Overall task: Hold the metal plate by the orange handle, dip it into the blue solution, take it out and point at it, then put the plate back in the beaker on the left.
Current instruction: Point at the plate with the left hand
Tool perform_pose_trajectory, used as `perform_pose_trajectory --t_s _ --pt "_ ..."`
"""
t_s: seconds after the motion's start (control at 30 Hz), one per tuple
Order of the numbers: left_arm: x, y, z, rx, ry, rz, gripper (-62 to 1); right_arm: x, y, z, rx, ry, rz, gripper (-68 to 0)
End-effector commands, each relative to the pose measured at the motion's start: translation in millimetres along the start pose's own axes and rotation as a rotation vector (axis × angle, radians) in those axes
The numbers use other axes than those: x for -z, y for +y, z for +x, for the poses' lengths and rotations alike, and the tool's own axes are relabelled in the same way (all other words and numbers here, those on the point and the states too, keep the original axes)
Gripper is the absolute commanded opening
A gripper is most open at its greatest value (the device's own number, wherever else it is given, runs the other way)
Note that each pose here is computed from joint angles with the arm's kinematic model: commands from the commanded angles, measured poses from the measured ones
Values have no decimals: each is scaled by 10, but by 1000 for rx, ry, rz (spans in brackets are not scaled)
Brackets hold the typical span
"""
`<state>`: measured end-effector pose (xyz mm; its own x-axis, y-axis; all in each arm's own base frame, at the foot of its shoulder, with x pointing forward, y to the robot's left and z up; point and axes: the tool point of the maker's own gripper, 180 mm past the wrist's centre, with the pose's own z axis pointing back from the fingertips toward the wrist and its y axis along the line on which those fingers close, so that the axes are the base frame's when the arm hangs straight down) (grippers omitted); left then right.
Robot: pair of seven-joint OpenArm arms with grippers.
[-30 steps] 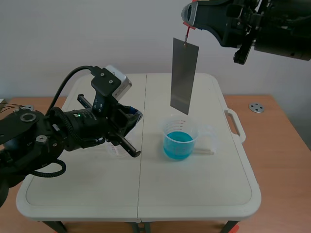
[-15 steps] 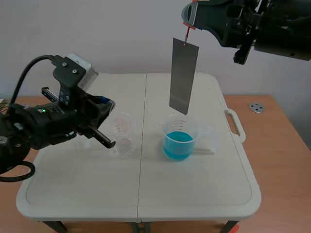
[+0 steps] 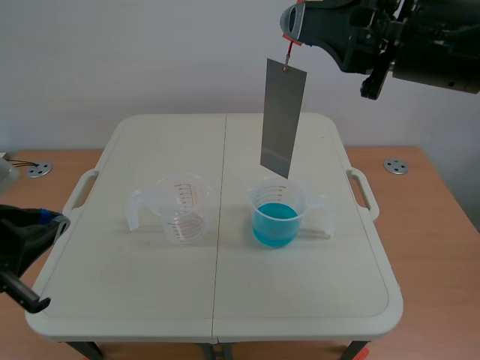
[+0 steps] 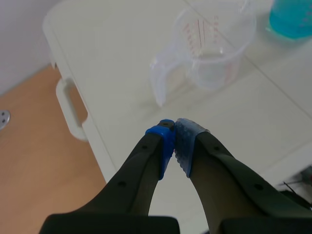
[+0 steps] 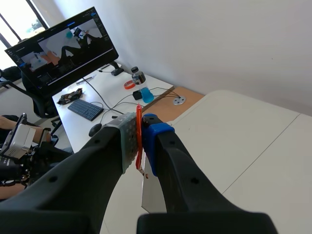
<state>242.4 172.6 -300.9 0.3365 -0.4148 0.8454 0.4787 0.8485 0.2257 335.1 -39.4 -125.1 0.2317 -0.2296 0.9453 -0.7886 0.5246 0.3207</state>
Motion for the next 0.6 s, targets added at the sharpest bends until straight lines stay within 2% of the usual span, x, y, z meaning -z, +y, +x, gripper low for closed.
perform_pose_trajectory --t_s 0.0,0.17,0.33,0.57 --pt "-77 -7 -55 -12 6 6 -588 2 42 153 -22 -39 19 -661" --pt "-375 -63 -489 -29 142 4 -588 3 39 149 -24 -37 18 -661" --pt "-638 -250 -866 -60 264 -34 -588 3 38 145 -25 -35 17 -661" --pt "-882 -445 -1172 -97 368 -75 -588 5 12 115 -44 -18 2 -661"
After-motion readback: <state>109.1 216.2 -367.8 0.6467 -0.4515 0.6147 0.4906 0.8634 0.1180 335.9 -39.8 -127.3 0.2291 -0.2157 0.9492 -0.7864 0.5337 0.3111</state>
